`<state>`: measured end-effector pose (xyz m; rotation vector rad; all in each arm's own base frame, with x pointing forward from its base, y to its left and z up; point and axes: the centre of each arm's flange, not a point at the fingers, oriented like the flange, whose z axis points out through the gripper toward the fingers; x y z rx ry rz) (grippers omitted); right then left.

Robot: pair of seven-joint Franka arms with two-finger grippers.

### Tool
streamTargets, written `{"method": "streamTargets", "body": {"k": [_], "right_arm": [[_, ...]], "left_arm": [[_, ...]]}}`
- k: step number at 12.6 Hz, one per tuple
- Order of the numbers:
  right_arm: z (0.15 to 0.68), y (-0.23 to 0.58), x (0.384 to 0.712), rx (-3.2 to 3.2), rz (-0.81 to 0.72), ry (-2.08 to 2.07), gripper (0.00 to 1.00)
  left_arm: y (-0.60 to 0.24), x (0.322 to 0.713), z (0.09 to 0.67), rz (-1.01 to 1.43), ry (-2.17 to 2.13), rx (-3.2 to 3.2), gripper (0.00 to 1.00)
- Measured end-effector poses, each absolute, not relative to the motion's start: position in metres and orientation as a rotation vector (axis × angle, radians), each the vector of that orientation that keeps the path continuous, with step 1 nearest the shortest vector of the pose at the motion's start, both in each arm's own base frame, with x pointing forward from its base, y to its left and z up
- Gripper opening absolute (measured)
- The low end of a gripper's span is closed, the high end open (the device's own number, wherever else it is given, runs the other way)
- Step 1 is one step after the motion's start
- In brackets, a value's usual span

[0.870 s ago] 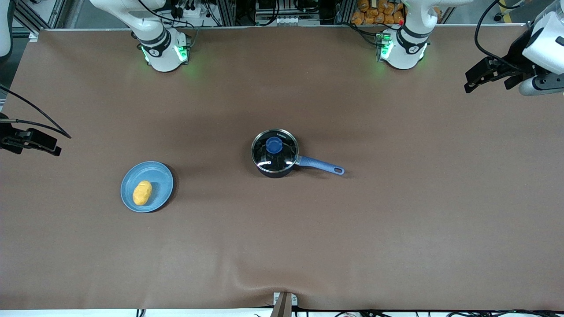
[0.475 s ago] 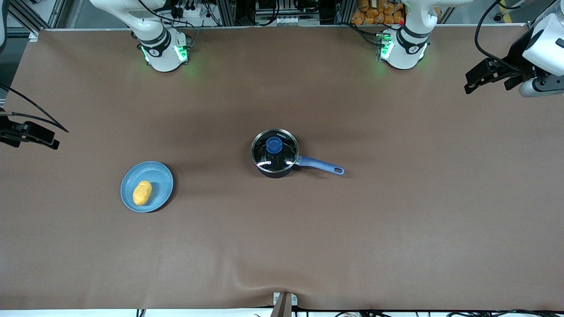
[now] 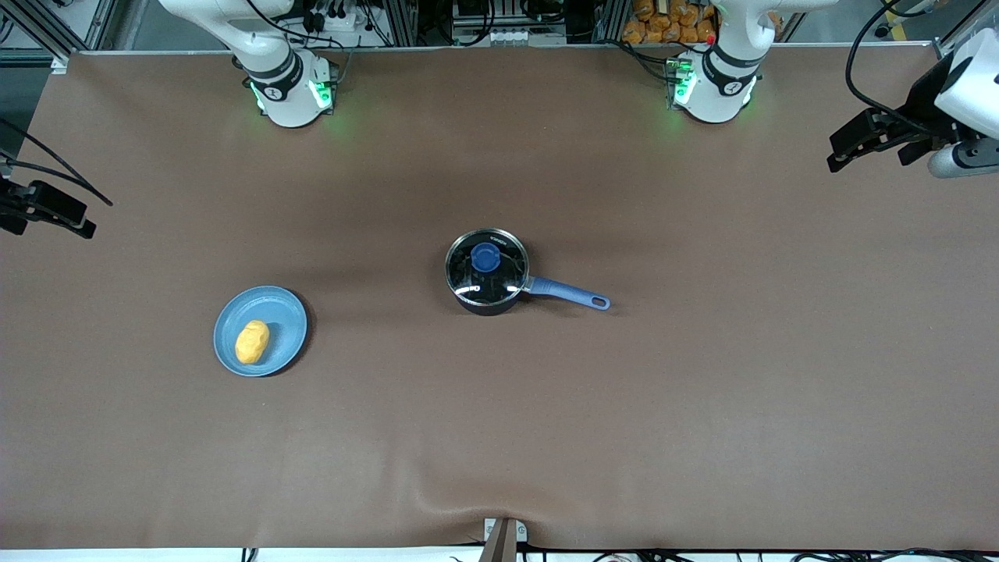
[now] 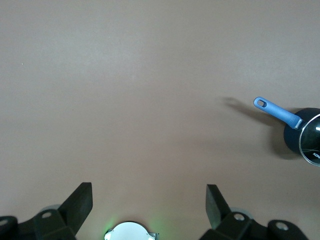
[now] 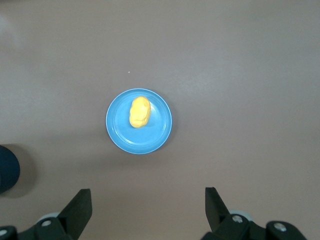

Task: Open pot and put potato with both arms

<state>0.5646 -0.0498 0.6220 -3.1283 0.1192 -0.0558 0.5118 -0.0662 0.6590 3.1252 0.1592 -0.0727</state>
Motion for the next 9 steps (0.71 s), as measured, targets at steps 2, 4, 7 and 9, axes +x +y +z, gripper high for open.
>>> {"method": "streamTargets", "body": {"k": [2, 4, 7, 9], "right_arm": [[0.607, -0.043, 0.563, -3.126, -0.028, 0.102, 1.0], [0.586, -0.028, 0.565, -3.126, 0.021, 0.061, 1.0], [0.528, -0.001, 0.585, -3.13, 0.01, -0.005, 1.0], [0.471, 0.01, 0.599, -3.136, -0.004, -0.03, 1.0]], "left_arm": [[-0.067, 0.513, 0.658, -0.076, 0.157, 3.125, 1.0], [-0.069, 0.516, 0.655, -0.081, 0.15, 3.126, 1.0], [-0.08, 0.525, 0.651, -0.074, 0.122, 3.123, 1.0], [-0.098, 0.53, 0.647, -0.067, 0.072, 3.122, 1.0]]}}
